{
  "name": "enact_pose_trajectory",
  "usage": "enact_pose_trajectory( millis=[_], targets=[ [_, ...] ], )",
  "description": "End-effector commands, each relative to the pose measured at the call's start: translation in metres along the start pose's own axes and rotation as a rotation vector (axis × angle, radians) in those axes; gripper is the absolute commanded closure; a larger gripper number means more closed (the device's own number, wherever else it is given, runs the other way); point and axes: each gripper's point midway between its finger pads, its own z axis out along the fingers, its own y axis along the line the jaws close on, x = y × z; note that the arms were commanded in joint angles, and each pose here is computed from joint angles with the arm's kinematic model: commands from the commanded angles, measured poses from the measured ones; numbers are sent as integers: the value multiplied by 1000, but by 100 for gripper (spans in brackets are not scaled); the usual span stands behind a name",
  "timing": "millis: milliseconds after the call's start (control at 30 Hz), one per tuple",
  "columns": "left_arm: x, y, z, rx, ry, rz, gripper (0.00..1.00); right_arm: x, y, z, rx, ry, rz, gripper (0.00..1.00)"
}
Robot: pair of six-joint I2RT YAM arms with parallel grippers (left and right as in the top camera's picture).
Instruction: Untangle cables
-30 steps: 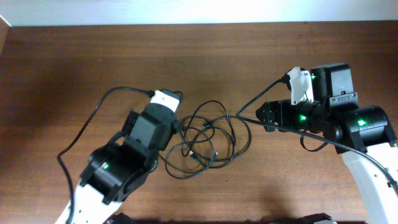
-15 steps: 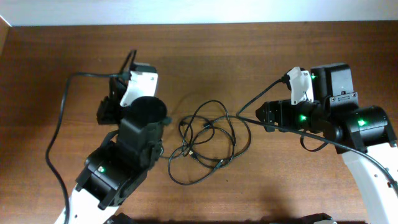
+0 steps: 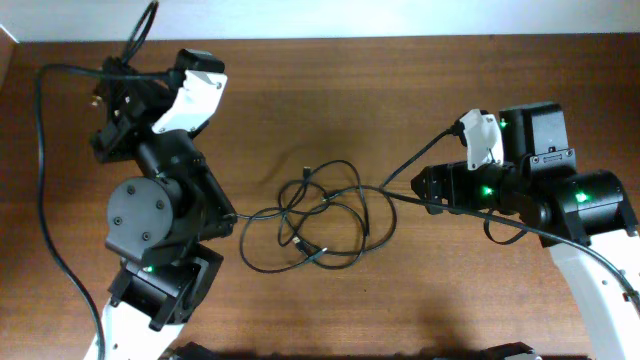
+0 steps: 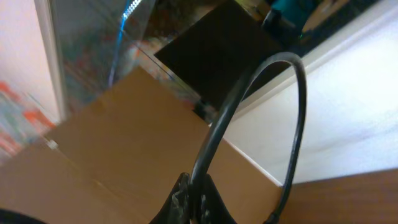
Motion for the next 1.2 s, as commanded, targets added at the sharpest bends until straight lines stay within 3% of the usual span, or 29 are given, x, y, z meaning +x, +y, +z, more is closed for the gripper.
enact_pose_trajectory(
  millis=[0,133,167,267,433,533,567,733,767,800,833,1000,1167],
  targets=[
    [-13,-7,-1,47,-90,151,100,-3,7,-3,-36,-11,-40,7],
    [1,-59,-8,239,-103,302,100,-2,15,-4,-83,-10,-86,7],
    [17,-91,-17,368,-95,392,100,-2,15,-4,-83,-10,-89,7],
    [52,-135,-36,575,-39,485,100,-2,15,-4,-83,-10,-94,7],
    [95,-180,-57,812,118,379,100,-2,15,-4,-82,-11,-93,7],
    [110,-189,-49,815,223,291,96,-2,15,-4,-83,-9,-93,7],
    [117,-193,-45,814,262,274,100,-2,15,-4,-82,-8,-93,7],
    [143,-232,-55,978,343,338,98,-1,15,-4,-83,-7,-93,7],
    [147,-240,-56,1003,357,350,90,-1,15,-4,-82,-7,-93,7],
    [150,-247,-56,1015,370,365,66,-1,15,-4,-83,-7,-93,7],
    [152,-252,-56,1025,381,377,1,-1,15,-4,-82,-6,-92,7],
    [165,-277,-57,1040,485,334,1,-1,15,-4,-82,-3,-94,7],
    [168,-287,-56,958,648,79,1,-1,14,-4,-82,-4,-94,7]
  ],
)
